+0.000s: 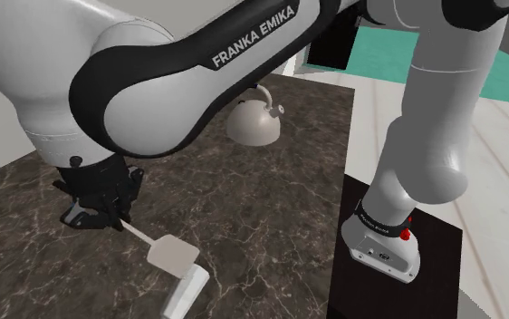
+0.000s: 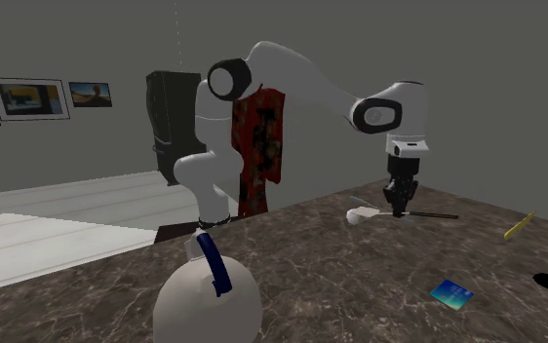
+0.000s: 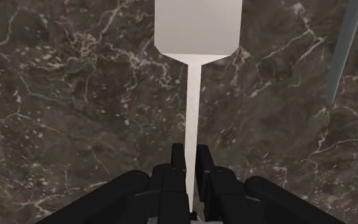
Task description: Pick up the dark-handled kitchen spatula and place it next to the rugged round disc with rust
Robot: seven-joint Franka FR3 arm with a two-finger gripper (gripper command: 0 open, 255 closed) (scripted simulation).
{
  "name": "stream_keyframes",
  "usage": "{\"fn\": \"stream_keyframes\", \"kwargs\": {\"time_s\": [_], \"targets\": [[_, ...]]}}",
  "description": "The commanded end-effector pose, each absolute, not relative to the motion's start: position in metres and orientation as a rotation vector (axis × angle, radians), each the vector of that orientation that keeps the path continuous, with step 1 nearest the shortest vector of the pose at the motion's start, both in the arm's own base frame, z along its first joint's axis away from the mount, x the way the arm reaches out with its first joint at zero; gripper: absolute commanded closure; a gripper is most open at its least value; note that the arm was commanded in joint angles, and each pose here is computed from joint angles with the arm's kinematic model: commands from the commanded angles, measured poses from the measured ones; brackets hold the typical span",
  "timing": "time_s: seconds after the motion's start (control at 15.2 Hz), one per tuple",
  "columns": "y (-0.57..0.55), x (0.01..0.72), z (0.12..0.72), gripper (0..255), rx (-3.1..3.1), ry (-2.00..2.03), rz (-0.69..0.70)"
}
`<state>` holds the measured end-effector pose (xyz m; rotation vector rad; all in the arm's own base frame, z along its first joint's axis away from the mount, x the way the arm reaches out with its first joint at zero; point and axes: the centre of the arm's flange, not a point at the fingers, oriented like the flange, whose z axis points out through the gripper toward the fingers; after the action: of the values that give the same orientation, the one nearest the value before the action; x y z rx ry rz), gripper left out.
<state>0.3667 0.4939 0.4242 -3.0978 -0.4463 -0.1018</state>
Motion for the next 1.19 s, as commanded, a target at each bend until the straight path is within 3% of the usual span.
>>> {"fn": "stream_keyframes", "kwargs": {"time_s": [0.0,0.66,1.12], "targets": [[0.520,0.368,0.424,255,-3.098,-0.444,-0.103],[0.652,0.376,0.424,255,-3.098,-0.444,-0.103],[0.652,0.376,0.387,255,-3.098,-0.444,-0.103]]}}
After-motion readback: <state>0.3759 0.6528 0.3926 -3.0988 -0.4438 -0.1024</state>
